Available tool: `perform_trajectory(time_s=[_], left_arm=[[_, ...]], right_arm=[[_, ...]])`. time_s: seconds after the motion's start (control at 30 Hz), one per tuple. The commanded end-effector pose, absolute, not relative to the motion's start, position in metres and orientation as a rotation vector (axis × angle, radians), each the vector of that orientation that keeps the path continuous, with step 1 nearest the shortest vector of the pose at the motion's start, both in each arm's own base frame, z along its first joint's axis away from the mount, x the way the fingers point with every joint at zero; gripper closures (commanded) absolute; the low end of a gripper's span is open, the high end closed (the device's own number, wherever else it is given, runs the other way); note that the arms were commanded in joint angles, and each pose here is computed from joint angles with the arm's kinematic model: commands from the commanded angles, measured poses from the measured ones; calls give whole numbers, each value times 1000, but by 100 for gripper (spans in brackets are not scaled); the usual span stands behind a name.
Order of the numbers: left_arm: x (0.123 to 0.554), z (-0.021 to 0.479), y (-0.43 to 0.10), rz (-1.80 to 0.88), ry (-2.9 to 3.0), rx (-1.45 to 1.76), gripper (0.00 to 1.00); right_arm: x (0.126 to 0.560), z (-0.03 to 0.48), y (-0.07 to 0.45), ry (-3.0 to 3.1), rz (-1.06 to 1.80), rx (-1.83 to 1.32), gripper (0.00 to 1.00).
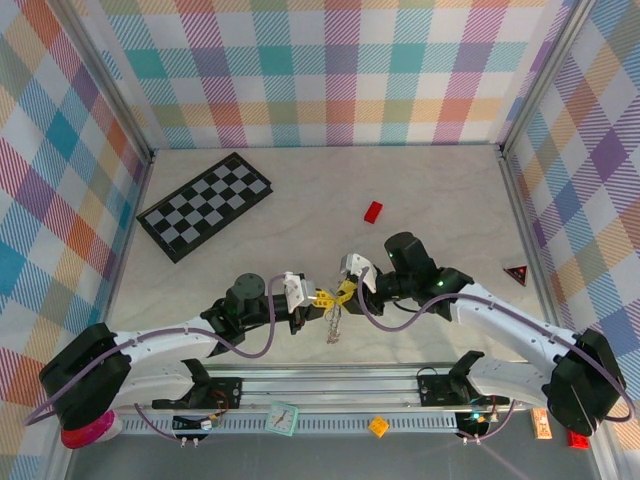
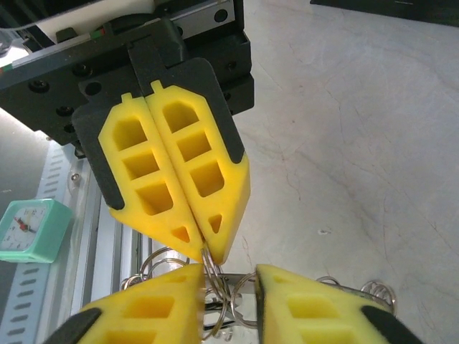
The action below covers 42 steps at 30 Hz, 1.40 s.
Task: Put the keys on the keyring
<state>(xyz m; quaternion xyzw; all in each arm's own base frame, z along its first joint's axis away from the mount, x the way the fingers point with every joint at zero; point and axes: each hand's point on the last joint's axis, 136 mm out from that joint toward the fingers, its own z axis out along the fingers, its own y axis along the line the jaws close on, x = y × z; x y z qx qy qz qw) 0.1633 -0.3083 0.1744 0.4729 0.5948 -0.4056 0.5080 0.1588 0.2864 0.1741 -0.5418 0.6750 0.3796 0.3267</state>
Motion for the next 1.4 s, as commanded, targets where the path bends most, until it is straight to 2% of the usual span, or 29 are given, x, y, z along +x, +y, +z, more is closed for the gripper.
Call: perform_trajectory(time_s=[0.0,0.2,0.27,0.3,0.4,0.47,0.6,0.93,1.27,1.37], left_arm=[[158,195,-311,-1017,1328,1122,100],[159,197,-311,-1022,1310,1101,100],[162,197,-311,-1011,1321,1092,100],[164,196,-311,-997,1336,1084,97],[172,192,-307,-935,1393,1086,75],[171,187,-306,-894,1430,1138,70],[169,180,-303,-828,1494,1245,68],[167,185,-308,-837,1509,1311,71],[165,192,-312,-866,1482,1315,89],[164,193,-314,-879,1477,1313,98]], right_arm=[[153,175,291,1728,1050,-1437,82],[151,176,293,1705,1065,-1460,98],[151,178,292,1691,1054,-1472,100],[151,179,291,1687,1039,-1483,100],[153,182,287,1694,973,-1524,100],[155,182,283,1712,920,-1563,100],[157,183,277,1741,820,-1668,100],[149,199,289,1674,743,-1825,100],[142,196,299,1649,719,-1910,100],[140,198,301,1639,746,-1885,100]])
